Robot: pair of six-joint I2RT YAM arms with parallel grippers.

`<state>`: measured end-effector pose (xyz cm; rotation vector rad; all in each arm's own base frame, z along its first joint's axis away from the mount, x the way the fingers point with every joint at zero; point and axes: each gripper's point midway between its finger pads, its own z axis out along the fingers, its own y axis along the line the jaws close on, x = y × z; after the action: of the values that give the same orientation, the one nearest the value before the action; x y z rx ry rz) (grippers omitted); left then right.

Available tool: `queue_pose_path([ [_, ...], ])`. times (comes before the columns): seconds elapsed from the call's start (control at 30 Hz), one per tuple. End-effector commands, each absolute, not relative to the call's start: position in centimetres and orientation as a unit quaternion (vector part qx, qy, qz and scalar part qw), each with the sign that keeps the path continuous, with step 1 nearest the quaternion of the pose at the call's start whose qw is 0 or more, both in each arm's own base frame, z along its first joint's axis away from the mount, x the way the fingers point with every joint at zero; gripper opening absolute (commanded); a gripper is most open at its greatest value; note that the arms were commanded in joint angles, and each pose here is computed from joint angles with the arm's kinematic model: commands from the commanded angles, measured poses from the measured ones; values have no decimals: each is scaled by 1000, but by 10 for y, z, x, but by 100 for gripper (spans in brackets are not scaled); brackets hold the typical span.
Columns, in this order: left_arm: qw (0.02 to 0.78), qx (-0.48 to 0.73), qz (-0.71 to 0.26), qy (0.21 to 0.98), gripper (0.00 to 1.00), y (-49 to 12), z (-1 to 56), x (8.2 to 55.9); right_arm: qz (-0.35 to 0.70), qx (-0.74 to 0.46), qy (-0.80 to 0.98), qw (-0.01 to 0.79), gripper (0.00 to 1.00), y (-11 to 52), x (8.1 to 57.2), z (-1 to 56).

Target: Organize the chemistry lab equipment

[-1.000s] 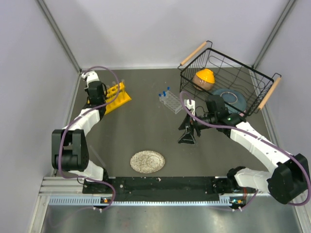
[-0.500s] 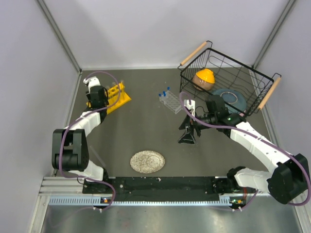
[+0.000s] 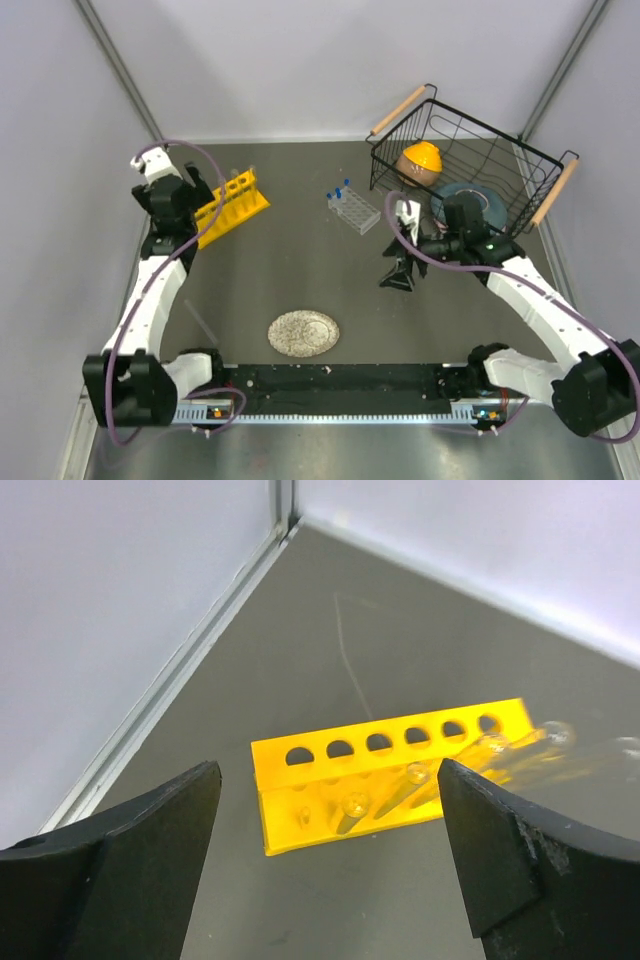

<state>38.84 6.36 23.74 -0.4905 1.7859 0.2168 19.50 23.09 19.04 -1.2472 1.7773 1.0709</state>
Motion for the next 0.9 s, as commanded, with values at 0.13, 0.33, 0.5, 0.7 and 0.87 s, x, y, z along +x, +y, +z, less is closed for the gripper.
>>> queue_pose_path([
  [0.13, 650, -193, -58, 732, 99, 17, 322, 318, 295, -456, 674, 501, 87, 173, 239, 244],
  [0.33, 640, -77, -253, 722, 99, -63, 371, 266, 182, -297, 740, 576, 99, 123, 277, 304],
  [0.5, 614, -14, -325, 719, 99, -95, 398, 226, 142, -151, 753, 624, 99, 88, 270, 360],
  [0.7, 639, 4, -297, 709, 99, -90, 430, 189, 125, -22, 746, 654, 99, 53, 251, 399],
  [0.87, 655, 7, -299, 694, 99, -90, 448, 168, 84, 13, 746, 661, 99, 30, 245, 408],
])
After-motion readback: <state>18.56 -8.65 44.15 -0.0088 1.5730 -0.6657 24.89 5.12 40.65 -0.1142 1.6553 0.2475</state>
